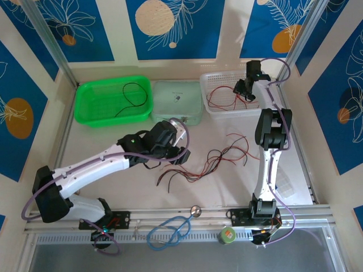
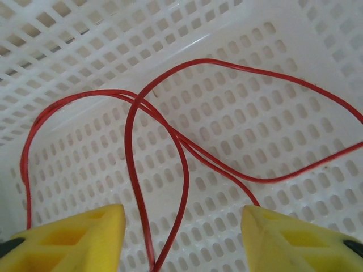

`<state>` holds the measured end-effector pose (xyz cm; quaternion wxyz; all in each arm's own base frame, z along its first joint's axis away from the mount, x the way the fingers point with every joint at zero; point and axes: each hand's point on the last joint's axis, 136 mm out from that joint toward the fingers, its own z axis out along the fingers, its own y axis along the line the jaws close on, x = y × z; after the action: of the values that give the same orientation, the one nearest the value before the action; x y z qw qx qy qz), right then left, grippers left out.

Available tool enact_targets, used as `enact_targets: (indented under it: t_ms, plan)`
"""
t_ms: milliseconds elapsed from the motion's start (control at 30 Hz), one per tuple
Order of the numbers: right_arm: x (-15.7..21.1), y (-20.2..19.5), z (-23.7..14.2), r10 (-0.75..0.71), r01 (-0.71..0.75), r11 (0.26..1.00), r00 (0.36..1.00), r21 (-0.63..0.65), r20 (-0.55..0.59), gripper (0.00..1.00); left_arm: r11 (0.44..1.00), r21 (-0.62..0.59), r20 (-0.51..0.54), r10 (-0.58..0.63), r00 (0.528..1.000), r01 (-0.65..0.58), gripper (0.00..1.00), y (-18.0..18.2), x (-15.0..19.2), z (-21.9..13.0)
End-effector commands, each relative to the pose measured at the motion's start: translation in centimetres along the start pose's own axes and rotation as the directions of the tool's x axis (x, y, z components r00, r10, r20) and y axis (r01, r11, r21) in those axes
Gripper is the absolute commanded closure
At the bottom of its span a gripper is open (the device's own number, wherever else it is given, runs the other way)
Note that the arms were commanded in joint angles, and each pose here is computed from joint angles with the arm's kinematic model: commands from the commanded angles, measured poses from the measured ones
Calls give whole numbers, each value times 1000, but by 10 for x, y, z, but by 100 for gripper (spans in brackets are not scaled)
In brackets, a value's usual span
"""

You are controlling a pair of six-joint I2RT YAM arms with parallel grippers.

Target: Untangle the cables

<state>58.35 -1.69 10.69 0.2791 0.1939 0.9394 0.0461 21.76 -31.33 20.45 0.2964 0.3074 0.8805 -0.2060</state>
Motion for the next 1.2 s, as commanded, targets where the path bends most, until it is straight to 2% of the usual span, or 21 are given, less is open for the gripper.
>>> enact_targets:
  t_ms: [0, 233, 467, 667, 800, 1000, 1167]
  plan:
    - [-24, 8, -61, -23, 26, 999, 994, -32, 103, 39, 999, 29, -46, 43, 998, -41, 32, -12, 5, 5]
    - [-11, 8, -135, -8, 20, 998, 980, -63, 197, 33, 997, 47, -147, 67, 987, -61, 29, -23, 23, 28]
    - [47, 1, -207, 35, -1, 992, 964, -129, 262, 35, 994, 95, -269, 71, 961, -46, 30, -40, 42, 63]
    - [105, -11, -256, 73, -16, 980, 955, -197, 288, 40, 982, 184, -325, 91, 941, -31, 31, -67, 52, 92]
    - [144, -17, -276, 77, -13, 974, 958, -226, 277, 45, 978, 208, -370, 110, 922, -33, 35, -78, 60, 111]
    - [194, -17, -287, 50, 9, 968, 972, -250, 229, 50, 987, 154, -422, 103, 901, -41, 41, -73, 70, 133]
    - [224, -20, -292, 37, 17, 966, 978, -257, 205, 55, 994, 92, -434, 94, 896, -59, 54, -63, 71, 145]
